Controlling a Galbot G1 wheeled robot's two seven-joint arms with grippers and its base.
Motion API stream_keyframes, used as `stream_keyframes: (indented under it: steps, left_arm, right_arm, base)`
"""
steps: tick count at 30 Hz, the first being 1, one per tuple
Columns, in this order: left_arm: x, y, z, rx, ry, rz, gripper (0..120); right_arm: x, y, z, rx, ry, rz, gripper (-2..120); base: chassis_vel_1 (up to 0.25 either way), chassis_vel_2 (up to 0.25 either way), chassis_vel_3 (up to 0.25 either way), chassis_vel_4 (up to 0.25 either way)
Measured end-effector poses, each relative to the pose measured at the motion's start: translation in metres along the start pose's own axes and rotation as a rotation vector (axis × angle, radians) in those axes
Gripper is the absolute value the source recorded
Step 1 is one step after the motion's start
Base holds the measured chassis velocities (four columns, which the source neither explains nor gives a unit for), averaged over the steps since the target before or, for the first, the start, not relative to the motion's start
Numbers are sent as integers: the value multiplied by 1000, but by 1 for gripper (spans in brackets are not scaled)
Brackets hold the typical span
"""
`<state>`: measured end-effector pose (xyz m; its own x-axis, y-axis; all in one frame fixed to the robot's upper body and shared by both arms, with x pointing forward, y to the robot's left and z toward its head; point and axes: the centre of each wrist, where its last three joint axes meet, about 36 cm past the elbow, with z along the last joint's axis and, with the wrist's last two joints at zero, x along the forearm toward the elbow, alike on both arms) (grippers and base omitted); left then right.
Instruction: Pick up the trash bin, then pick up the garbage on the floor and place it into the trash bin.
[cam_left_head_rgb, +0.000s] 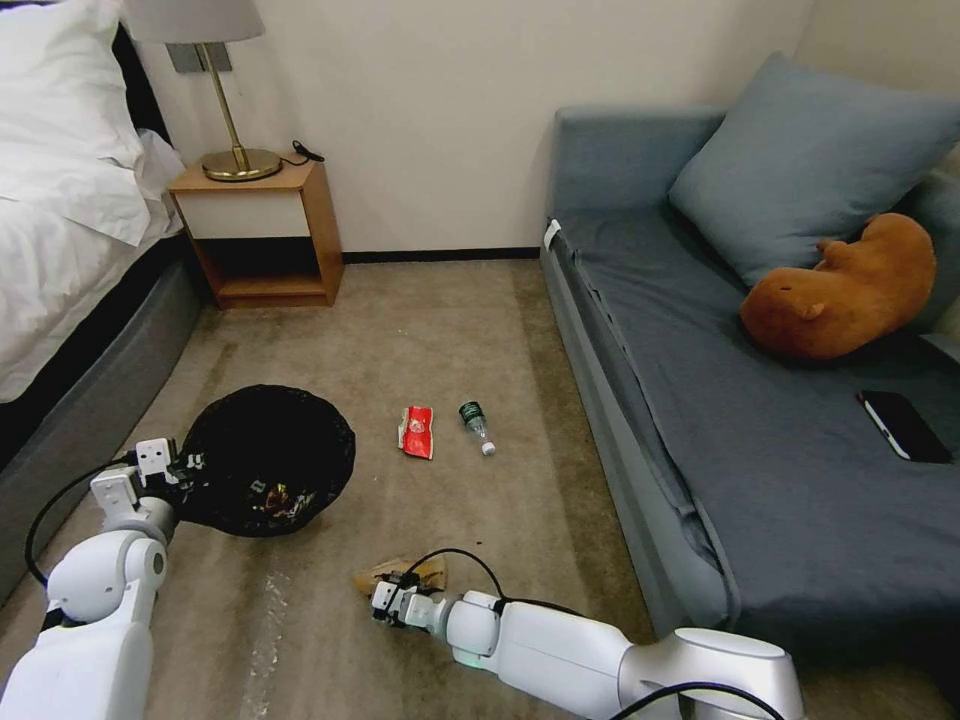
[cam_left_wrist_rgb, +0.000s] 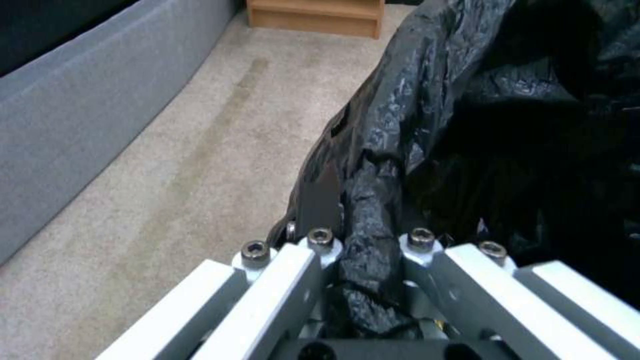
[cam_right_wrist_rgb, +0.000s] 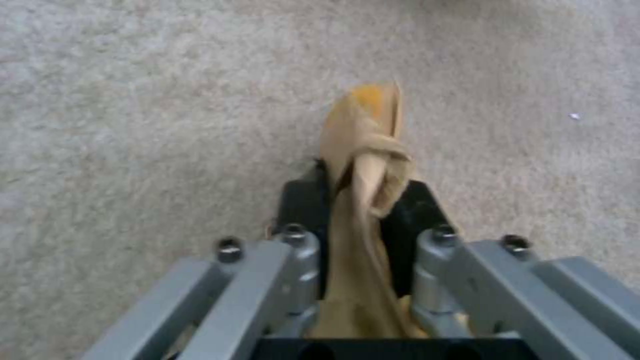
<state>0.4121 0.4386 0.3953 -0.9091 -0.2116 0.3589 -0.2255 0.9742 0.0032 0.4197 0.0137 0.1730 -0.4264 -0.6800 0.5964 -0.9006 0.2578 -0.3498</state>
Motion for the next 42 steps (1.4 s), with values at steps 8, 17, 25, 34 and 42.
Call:
stream_keyframes:
  steps: [8, 17, 25, 34, 42]
  left_arm:
    - [-1, 5, 1, -7, 2, -2, 4]
    - [-7, 2, 4, -7, 8, 6, 4]
    - [-10, 0, 4, -22, 11, 14, 4]
    - [-12, -6, 5, -32, 13, 26, 4]
    - [-13, -18, 6, -37, 10, 38, 4]
  right_arm:
    - [6, -22, 1, -16, -5, 43, 0]
    - [26, -82, -8, -34, -46, 144, 0]
    - [54, -171, -36, 30, -149, 252, 0]
    - [93, -227, -128, 27, -321, 284, 0]
    - [108, -188, -230, -76, -453, 168, 0]
  base:
    - [0, 0, 0, 0]
    - [0, 0, 0, 0]
    - [0, 0, 0, 0]
    - [0, 0, 0, 0]
    - [0, 0, 0, 0]
